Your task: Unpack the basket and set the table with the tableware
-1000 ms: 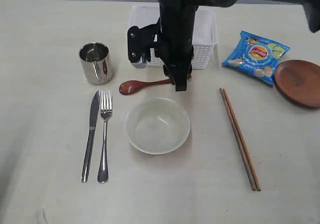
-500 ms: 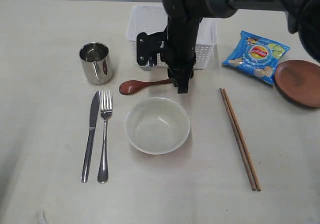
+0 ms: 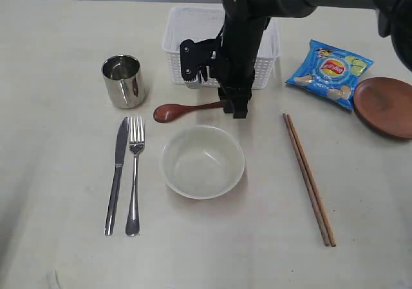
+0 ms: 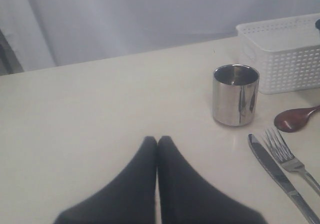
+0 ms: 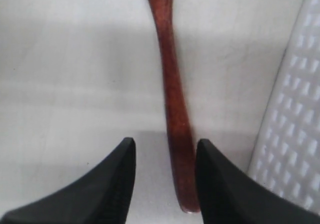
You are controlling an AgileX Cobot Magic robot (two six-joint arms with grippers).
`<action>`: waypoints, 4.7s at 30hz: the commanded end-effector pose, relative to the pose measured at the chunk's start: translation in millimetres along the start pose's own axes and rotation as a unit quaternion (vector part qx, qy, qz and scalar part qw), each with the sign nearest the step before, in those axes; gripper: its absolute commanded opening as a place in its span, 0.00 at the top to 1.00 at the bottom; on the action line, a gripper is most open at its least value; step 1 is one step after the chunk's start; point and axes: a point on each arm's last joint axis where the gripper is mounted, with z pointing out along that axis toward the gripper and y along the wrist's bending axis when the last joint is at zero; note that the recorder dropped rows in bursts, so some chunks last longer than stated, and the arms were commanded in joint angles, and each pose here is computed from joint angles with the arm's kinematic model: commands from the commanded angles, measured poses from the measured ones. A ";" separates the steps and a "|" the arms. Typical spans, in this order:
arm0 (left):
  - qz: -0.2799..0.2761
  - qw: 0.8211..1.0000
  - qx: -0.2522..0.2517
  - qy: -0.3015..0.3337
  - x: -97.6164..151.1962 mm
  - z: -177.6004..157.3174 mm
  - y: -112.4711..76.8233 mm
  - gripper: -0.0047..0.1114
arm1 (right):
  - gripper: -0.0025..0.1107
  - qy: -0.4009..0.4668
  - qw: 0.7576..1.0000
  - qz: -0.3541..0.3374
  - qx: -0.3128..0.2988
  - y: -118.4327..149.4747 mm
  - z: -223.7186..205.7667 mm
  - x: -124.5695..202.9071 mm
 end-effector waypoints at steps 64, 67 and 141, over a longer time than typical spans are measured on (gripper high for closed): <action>-0.005 1.000 0.000 -0.001 0.7 0.0 -0.2 0.96 | 0.98 -0.107 0.989 0.101 -0.033 15.3 -54.9 3.7; -0.005 1.000 0.000 -0.001 0.7 0.0 -0.2 0.96 | 0.98 -0.081 0.986 0.139 0.042 -2.0 -38.2 8.6; -0.005 1.000 0.000 -0.001 0.7 0.0 -0.2 0.96 | 0.50 -0.022 0.995 0.089 -0.026 19.2 8.0 -96.2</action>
